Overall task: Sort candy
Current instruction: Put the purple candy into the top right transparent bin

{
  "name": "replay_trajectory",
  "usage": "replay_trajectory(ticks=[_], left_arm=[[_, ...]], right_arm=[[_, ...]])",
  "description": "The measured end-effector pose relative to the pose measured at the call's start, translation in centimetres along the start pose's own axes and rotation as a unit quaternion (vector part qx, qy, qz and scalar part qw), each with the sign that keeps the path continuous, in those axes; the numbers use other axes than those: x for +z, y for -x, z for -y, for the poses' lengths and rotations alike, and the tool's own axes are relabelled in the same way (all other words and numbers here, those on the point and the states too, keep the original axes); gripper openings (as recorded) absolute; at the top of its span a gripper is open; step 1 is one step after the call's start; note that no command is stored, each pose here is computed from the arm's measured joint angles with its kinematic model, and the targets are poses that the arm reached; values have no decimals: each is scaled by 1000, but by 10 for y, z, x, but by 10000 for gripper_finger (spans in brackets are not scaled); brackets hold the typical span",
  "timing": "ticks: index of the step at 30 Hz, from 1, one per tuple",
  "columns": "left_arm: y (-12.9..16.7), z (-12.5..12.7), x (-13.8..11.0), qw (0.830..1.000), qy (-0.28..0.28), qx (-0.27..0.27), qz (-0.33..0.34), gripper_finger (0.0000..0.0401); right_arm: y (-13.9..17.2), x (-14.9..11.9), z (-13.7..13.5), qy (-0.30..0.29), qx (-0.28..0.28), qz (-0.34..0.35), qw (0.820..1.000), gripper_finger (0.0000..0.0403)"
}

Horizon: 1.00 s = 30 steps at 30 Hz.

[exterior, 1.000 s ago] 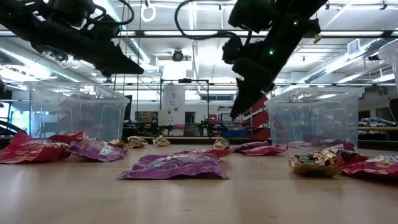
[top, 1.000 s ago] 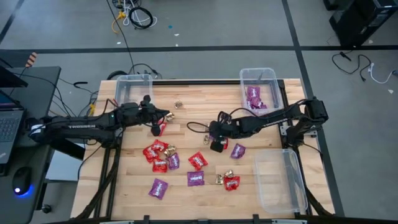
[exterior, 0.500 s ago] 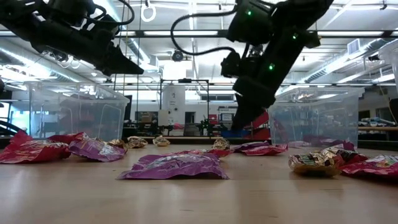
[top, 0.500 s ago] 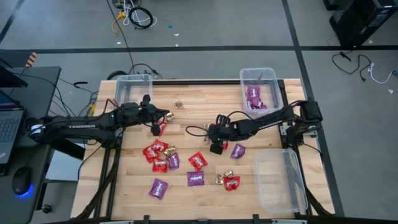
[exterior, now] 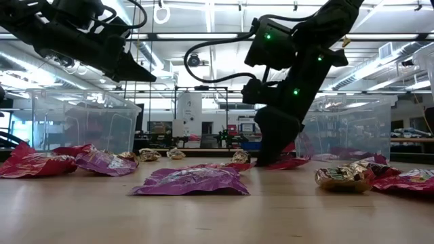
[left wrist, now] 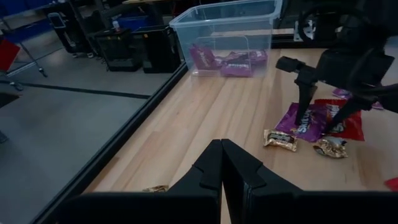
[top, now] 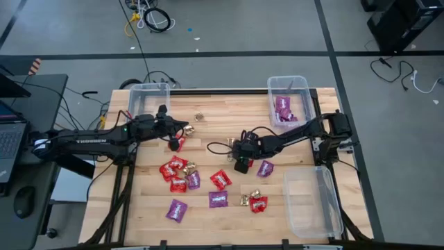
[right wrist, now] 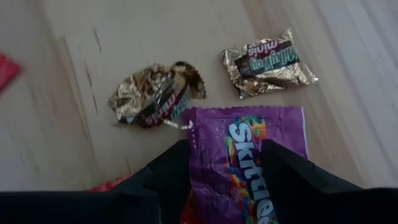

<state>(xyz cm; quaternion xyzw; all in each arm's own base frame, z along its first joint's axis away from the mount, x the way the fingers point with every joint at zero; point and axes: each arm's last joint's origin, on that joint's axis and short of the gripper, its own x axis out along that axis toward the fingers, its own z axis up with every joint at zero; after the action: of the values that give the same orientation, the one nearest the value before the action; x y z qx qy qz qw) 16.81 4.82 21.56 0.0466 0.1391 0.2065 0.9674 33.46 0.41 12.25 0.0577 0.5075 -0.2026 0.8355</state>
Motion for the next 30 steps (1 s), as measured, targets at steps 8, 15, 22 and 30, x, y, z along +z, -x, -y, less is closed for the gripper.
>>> replay_trajectory(ticks=[8,15,22,30], left_arm=[[0,0,0,1000,0,0,0,9],[0,0,0,1000,0,0,0,9],[0,0,0,1000,1,0,0,9],[0,0,0,1000,1,0,0,9]], right_arm=[[-1,1,4,-11,3,-4,1000,163],[-1,1,4,-11,16,-8,1000,116],[3,1,4,-11,25,-11,1000,87],[9,2,5,-12,30,-7,999,83]])
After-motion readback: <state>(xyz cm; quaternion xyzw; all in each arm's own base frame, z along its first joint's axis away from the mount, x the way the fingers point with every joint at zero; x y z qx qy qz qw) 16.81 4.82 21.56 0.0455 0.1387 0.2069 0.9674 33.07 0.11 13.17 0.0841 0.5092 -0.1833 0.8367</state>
